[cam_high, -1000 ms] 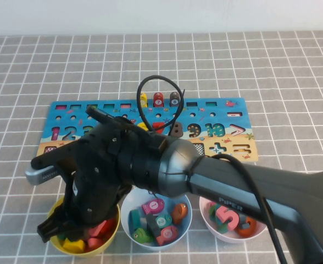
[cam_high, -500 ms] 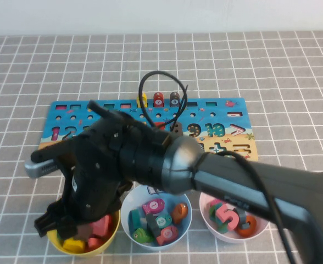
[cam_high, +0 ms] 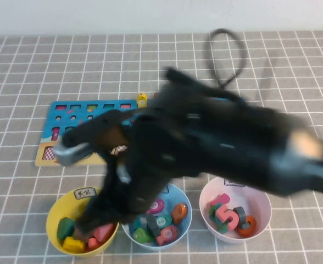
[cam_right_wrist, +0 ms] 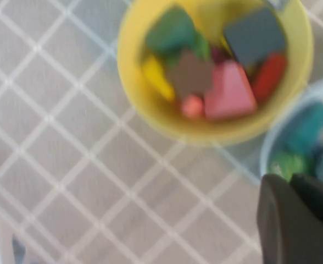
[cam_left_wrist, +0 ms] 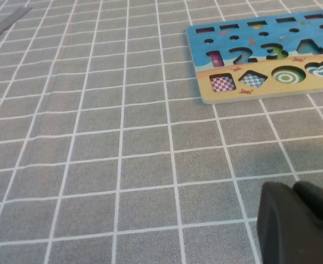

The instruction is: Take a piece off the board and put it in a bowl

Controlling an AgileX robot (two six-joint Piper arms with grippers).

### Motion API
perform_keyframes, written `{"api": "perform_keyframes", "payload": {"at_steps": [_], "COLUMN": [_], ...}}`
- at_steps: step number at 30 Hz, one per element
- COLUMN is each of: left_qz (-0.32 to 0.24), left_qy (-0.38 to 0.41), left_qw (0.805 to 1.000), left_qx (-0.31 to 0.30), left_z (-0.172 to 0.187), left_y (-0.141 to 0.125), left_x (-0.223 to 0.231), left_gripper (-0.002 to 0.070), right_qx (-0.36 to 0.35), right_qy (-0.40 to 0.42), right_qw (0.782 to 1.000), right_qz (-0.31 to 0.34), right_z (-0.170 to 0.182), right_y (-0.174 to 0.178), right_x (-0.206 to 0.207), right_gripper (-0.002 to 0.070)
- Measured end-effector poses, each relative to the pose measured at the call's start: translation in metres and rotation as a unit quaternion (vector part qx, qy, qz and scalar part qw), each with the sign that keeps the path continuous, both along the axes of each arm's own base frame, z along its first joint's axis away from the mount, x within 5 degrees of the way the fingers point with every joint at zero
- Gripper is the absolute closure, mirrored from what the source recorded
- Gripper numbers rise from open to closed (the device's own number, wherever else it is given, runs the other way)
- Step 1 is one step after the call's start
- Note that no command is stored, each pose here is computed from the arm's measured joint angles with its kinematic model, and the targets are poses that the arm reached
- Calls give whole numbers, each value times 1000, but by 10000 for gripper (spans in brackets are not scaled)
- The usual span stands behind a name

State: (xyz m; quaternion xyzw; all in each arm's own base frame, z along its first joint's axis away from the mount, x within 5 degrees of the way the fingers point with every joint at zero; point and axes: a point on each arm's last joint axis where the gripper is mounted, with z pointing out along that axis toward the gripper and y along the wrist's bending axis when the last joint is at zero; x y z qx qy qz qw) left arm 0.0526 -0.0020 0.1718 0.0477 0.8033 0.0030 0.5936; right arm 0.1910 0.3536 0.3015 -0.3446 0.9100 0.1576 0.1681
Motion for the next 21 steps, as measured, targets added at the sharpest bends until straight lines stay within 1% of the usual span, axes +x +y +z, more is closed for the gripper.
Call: {"api": "perform_keyframes", "payload": {"at_steps": [4, 10, 15, 21], "left_qz": [0, 0, 0, 0], "left_qy": [0, 0, 0, 0], "left_qw": [1000, 1000, 1000, 1000], "left_qx": [0, 0, 0, 0], "left_z": [0, 0, 0, 0], "left_y": [0, 0, 0, 0], "left_x": [0, 0, 0, 0], "left_gripper": [676, 676, 675, 675], "right_qx": [-3, 5, 3, -52], "right_qy": [-7, -37, -43, -32], "right_qw": [1000, 998, 997, 996], "right_qz": [13, 53, 66, 72], "right_z": [11, 32, 34, 36], "right_y": [-43, -101, -144, -180], "right_x": [-23, -55, -79, -95], "right_gripper": [687, 691, 691, 691]}}
